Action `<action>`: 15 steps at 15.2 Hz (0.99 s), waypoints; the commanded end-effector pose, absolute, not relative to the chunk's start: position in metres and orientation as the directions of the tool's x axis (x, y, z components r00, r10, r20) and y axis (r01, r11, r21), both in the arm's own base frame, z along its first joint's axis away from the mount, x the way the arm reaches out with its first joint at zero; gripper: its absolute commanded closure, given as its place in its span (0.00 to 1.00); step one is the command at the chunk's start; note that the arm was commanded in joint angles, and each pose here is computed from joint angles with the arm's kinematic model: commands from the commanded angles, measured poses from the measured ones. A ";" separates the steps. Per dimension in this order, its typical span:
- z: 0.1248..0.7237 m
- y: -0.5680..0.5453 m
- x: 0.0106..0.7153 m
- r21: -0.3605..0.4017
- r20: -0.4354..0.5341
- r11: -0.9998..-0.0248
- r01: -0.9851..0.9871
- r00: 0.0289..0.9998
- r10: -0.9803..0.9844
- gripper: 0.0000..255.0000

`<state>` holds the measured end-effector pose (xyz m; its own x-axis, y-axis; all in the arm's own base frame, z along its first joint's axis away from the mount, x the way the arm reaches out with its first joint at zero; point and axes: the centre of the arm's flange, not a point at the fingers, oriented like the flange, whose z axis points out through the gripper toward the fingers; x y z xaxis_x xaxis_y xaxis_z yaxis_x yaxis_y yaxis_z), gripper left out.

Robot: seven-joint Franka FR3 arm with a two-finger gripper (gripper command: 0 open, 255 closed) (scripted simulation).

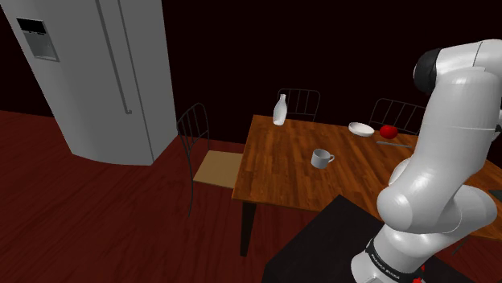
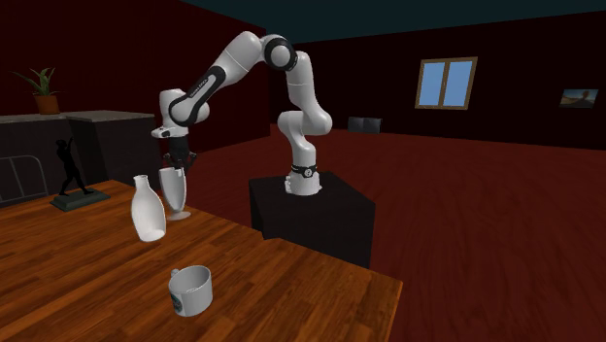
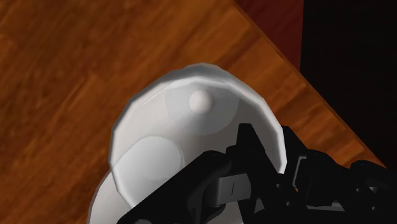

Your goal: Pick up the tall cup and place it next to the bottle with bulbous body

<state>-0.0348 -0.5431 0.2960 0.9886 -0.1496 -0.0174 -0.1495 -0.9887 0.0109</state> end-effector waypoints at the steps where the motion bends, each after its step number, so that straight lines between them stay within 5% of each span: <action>1: 0.286 -0.543 -0.035 0.012 -0.017 -0.989 -0.150 0.989 -0.150 1.00; 10: 0.279 -0.543 -0.035 0.012 -0.017 -0.989 -0.150 0.989 -0.150 1.00; 11: 0.278 -0.543 -0.035 0.012 -0.017 -0.989 -0.150 0.989 -0.150 0.00; 15: 0.278 -0.543 -0.035 0.012 -0.017 -0.989 -0.150 0.989 -0.150 0.00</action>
<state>-0.0350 -0.5426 0.2784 0.9886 -0.1498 -0.0168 -0.1496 -0.9887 0.0116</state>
